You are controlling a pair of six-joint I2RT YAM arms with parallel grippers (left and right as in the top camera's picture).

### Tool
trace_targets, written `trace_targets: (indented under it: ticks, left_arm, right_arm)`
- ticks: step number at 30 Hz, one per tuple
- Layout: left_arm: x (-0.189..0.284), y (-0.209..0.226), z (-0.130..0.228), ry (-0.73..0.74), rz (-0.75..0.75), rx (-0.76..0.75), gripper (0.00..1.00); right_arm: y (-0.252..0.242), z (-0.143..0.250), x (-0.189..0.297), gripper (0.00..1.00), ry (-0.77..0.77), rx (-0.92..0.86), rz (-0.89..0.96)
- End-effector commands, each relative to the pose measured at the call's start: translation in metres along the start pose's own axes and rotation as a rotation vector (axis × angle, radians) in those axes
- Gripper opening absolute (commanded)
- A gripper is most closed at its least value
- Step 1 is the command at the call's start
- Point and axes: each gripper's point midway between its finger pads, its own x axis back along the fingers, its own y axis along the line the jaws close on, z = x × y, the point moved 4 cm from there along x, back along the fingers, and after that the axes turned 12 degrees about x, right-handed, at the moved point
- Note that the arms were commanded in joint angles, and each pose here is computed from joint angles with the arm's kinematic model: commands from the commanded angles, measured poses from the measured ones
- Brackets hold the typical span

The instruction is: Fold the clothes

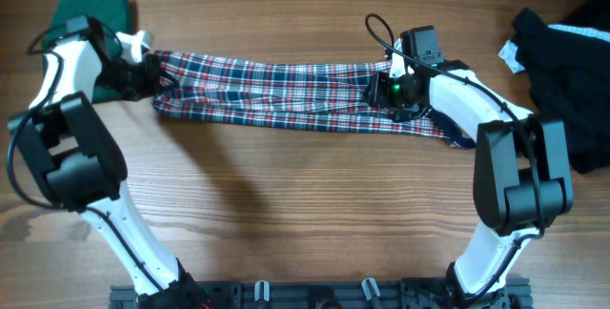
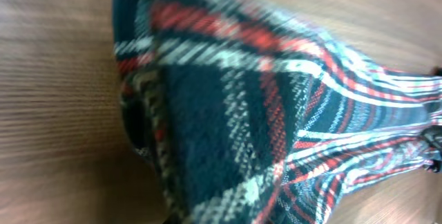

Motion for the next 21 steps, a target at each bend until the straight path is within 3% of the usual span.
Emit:
trace_targets:
  ticks: [1, 12, 21]
  left_arm:
    - [0.044, -0.029, -0.007, -0.115, -0.006, -0.081, 0.04]
    - [0.026, -0.071, 0.004, -0.088, -0.042, -0.138, 0.04]
    - [-0.007, -0.154, 0.026, -0.056, 0.001, -0.315, 0.04]
  right_arm:
    - [0.002, 0.011, -0.017, 0.49, 0.063, -0.019, -0.057]
    - [0.033, -0.025, 0.045, 0.49, -0.073, 0.060, -0.132]
    - [0.054, -0.043, 0.103, 0.56, -0.216, 0.118, -0.151]
